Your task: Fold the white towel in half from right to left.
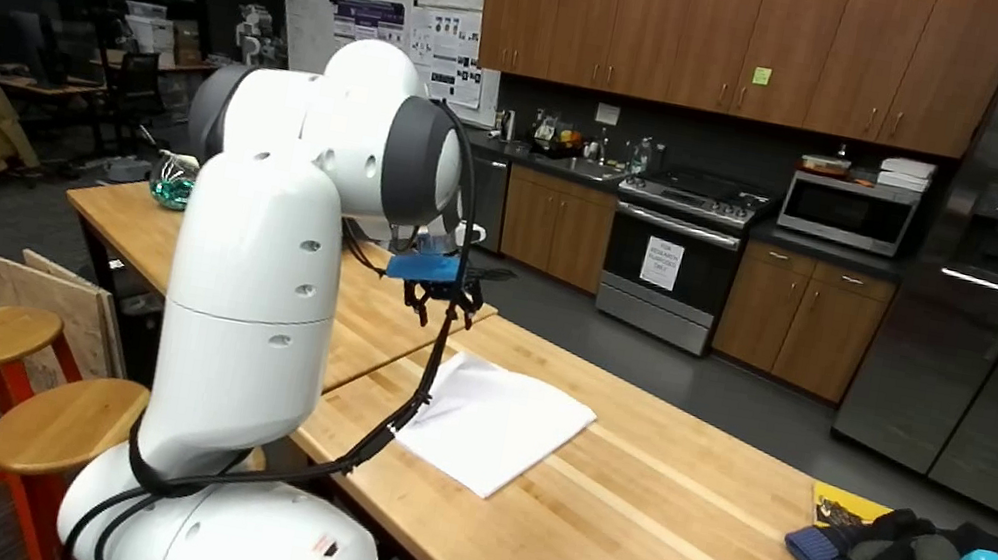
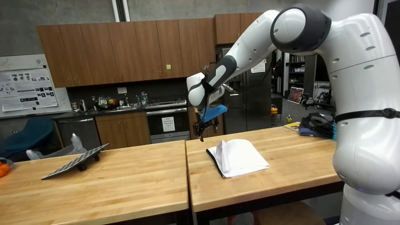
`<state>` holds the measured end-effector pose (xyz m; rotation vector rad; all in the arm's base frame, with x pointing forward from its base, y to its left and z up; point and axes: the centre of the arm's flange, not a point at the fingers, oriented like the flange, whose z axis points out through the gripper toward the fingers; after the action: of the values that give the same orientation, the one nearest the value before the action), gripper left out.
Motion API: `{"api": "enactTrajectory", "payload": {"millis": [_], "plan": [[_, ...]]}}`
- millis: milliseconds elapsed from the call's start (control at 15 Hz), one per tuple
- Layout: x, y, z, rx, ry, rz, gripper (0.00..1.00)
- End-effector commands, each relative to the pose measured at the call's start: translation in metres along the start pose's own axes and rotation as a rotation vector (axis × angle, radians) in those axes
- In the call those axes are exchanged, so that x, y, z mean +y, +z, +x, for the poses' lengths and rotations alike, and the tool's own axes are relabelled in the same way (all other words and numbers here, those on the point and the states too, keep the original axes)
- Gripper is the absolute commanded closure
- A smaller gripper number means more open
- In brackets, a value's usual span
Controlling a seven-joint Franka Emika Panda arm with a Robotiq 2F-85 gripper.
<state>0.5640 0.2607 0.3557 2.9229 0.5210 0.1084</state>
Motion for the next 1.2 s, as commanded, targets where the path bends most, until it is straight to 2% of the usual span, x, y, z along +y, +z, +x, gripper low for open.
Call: {"api": "enactTrajectory", "payload": {"millis": [0,133,333,933,1133], "plan": [[0.000,0.001,0.001,0.000,0.000,0.000,0.00],[-0.001,0.001,0.003,-0.005,-0.097,0.021,0.00],[-0.002,0.005,0.005,-0.035,-0.168,0.032,0.00],[0.002,0.028,0.010,-0.101,-0.320,-0.058,0.00],[0.006,0.035,0.017,-0.165,-0.302,-0.097,0.00]]}}
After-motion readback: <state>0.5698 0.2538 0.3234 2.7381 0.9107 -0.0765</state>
